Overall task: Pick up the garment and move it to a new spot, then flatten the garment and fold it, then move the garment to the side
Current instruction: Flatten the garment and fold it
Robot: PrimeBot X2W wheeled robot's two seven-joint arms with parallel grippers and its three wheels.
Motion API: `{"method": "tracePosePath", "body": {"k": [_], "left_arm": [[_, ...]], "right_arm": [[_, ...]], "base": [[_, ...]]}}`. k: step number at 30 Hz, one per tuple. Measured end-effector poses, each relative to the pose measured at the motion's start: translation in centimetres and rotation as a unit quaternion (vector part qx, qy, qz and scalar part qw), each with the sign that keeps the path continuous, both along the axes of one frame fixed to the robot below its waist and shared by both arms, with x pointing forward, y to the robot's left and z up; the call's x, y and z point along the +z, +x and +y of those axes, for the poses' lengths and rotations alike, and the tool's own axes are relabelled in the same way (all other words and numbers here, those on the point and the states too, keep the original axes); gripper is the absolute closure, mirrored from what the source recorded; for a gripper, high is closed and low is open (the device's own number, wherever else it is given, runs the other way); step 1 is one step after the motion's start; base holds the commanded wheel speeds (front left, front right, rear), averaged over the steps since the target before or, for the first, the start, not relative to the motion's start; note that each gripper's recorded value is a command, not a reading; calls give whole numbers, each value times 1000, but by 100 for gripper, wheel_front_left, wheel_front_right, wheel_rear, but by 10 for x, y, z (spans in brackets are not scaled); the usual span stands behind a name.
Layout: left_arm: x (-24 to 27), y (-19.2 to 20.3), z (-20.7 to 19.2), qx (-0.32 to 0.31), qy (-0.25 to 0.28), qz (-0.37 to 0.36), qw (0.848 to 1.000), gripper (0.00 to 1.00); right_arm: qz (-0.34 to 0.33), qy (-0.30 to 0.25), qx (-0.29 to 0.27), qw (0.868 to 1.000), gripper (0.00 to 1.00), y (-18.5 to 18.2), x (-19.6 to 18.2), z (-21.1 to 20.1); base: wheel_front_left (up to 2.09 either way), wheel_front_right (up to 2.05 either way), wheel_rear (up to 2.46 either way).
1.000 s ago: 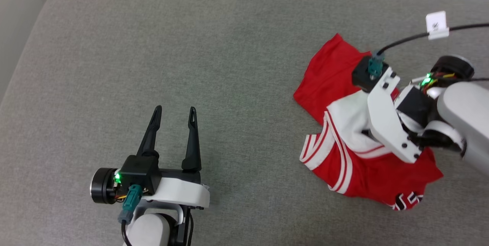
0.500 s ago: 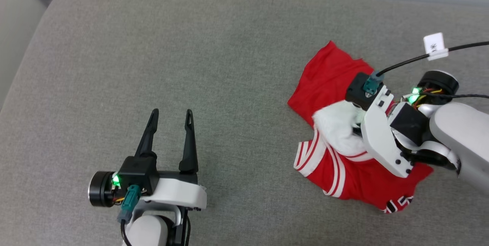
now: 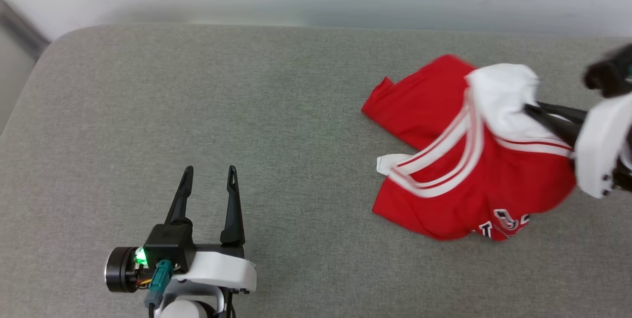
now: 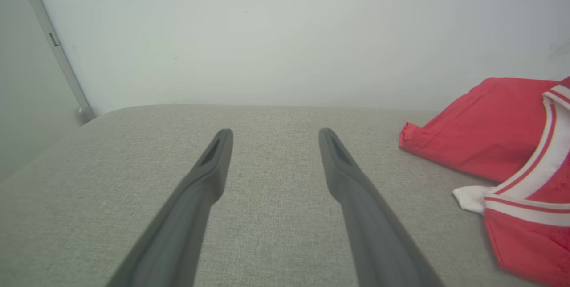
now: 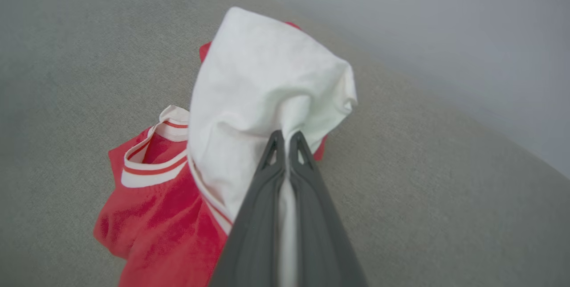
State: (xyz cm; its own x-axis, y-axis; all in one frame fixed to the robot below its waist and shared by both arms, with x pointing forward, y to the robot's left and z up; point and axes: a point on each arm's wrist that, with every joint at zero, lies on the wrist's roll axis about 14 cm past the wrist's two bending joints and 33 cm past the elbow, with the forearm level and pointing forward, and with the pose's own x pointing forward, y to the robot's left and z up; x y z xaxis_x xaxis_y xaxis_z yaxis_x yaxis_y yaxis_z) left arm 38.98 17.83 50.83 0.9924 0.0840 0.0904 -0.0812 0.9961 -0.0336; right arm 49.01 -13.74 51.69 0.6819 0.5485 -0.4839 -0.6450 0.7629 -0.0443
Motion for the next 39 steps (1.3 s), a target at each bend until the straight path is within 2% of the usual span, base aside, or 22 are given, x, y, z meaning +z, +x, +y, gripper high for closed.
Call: {"method": "tracePosePath", "body": {"k": [5,11,15,19,20,21,26,31,34,36,39], "left_arm": [[-7,3,-7,-11,-1,9,1000,0],[-11,10,-10,-19,0,13,1000,0],[-14,10,-10,-19,1,18,1000,0],[-13,9,-10,-19,1,17,1000,0],[-13,8,-10,-19,1,17,1000,0],[-12,8,-11,-20,1,16,1000,0],[-5,1,-14,-24,2,8,1000,0],[6,-4,-14,-27,9,-9,1000,0],[12,-6,-12,-28,13,-18,999,0],[17,-5,-11,-29,18,-25,999,0],[23,-4,-9,-32,24,-34,999,0]], "right_arm": [[35,6,-115,993,100,-4,-43,-71],[95,-18,-238,967,100,-29,-111,-142],[142,-56,-274,950,100,-60,-147,-169],[141,-37,-287,947,100,-64,-150,-165],[133,-28,-291,947,72,-63,-148,-164],[124,-22,-293,948,0,-62,-145,-164],[7,-7,-284,959,0,-43,-100,-169],[-108,26,-275,955,0,-14,-33,-164],[-198,70,-265,941,0,5,29,-152],[-254,97,-262,926,0,7,63,-146],[-289,118,-255,915,0,-11,66,-128]], "base": [[0,0,0],[0,0,0],[0,0,0],[0,0,0],[0,0,0],[0,0,0],[0,0,0],[0,0,0],[0,0,0],[0,0,0],[0,0,0]]}}
